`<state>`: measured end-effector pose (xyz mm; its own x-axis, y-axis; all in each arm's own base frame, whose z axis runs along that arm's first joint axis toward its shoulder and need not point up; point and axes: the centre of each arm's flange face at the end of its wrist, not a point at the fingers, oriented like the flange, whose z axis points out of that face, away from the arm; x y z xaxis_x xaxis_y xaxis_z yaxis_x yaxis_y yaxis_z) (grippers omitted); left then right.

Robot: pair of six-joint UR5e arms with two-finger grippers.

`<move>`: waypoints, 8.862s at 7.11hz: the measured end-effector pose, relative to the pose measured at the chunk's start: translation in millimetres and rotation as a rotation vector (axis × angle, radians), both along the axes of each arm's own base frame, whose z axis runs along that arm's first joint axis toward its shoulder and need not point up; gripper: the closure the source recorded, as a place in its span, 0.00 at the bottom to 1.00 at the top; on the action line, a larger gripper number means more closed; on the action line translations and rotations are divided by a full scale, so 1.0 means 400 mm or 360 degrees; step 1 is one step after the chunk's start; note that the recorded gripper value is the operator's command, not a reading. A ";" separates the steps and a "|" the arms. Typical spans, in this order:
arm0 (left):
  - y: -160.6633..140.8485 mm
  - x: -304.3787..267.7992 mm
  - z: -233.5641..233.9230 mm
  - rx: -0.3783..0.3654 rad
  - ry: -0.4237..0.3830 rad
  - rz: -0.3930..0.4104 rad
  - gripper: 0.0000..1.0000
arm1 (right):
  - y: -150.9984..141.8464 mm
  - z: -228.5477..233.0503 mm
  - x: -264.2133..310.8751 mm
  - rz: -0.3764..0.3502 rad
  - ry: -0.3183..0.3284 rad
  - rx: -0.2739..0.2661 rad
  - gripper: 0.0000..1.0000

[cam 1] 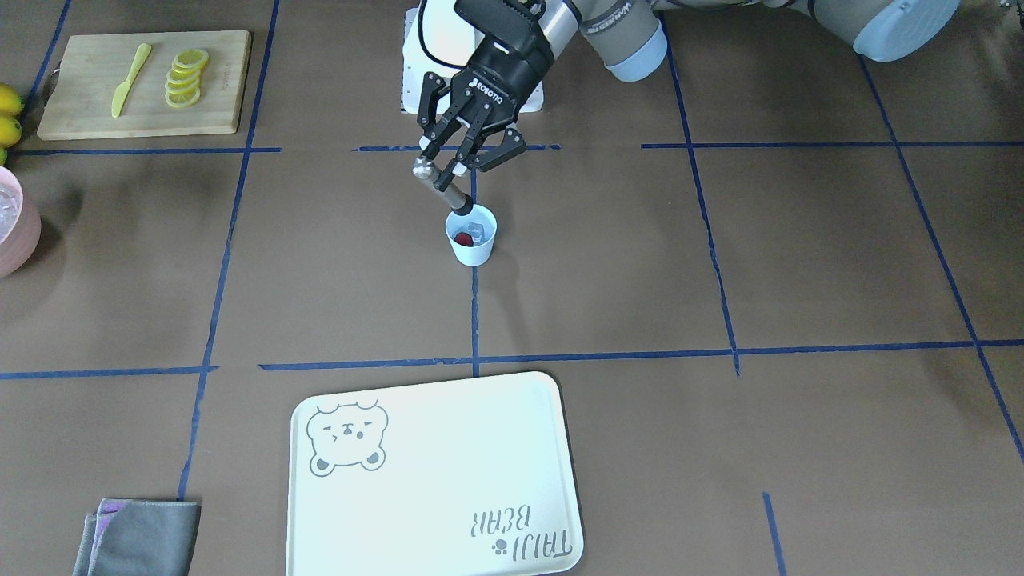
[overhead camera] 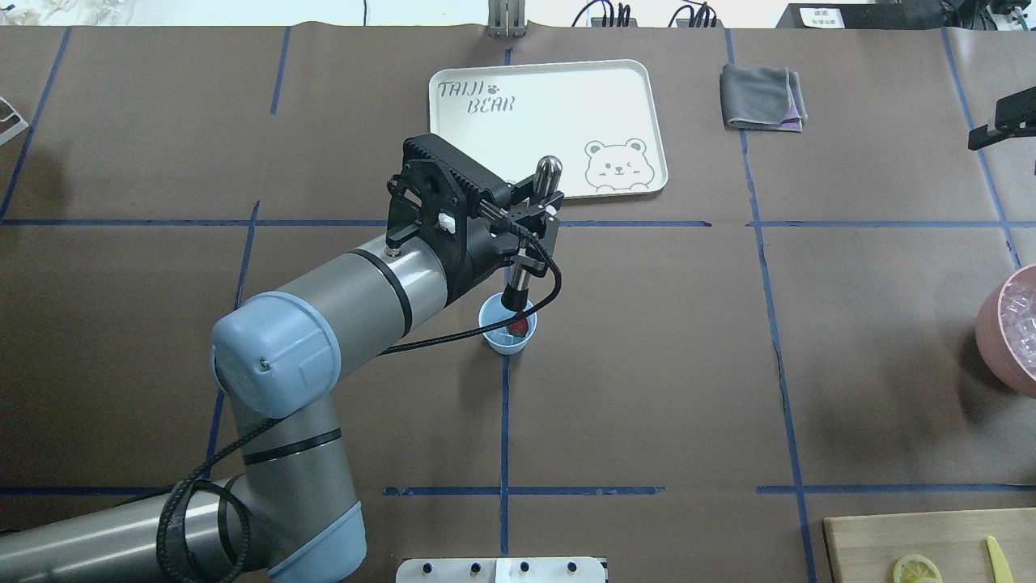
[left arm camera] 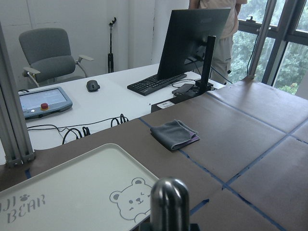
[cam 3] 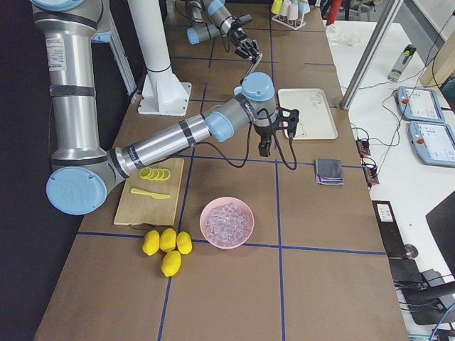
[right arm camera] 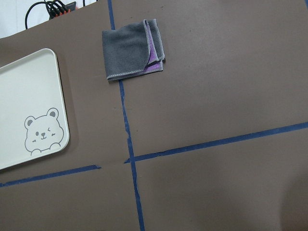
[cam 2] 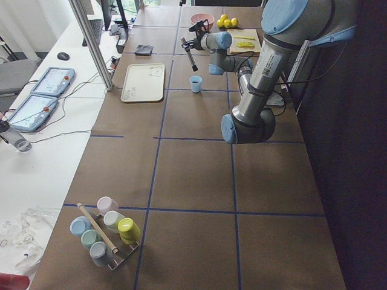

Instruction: Mash ice and strawberries in cup

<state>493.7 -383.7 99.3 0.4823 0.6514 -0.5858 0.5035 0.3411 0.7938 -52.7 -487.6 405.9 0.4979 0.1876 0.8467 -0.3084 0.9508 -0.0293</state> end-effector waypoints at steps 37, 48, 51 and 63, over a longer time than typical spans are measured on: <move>-0.353 -0.836 1.365 -0.2054 -0.0988 0.0499 1.00 | 0.019 0.053 0.040 0.0052 0.0025 -0.0070 0.00; -0.349 -0.842 1.466 -0.2109 -0.1054 0.0541 0.00 | 0.021 0.046 0.040 0.0050 0.0021 -0.0061 0.00; -0.382 -0.959 1.311 -0.1922 -0.0886 0.0550 0.00 | 0.018 0.052 0.054 0.0026 0.0019 -0.0044 0.00; -0.246 -1.416 1.189 -0.1856 -0.0704 0.0558 0.00 | 0.021 0.523 0.340 -0.0476 0.0418 0.0019 0.00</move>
<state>-72.8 -482.2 575.0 0.6883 -0.0022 -0.7255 0.0196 0.9997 0.0156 83.3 -479.1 615.0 0.7288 -0.0077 0.6847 -0.0133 0.9996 0.0254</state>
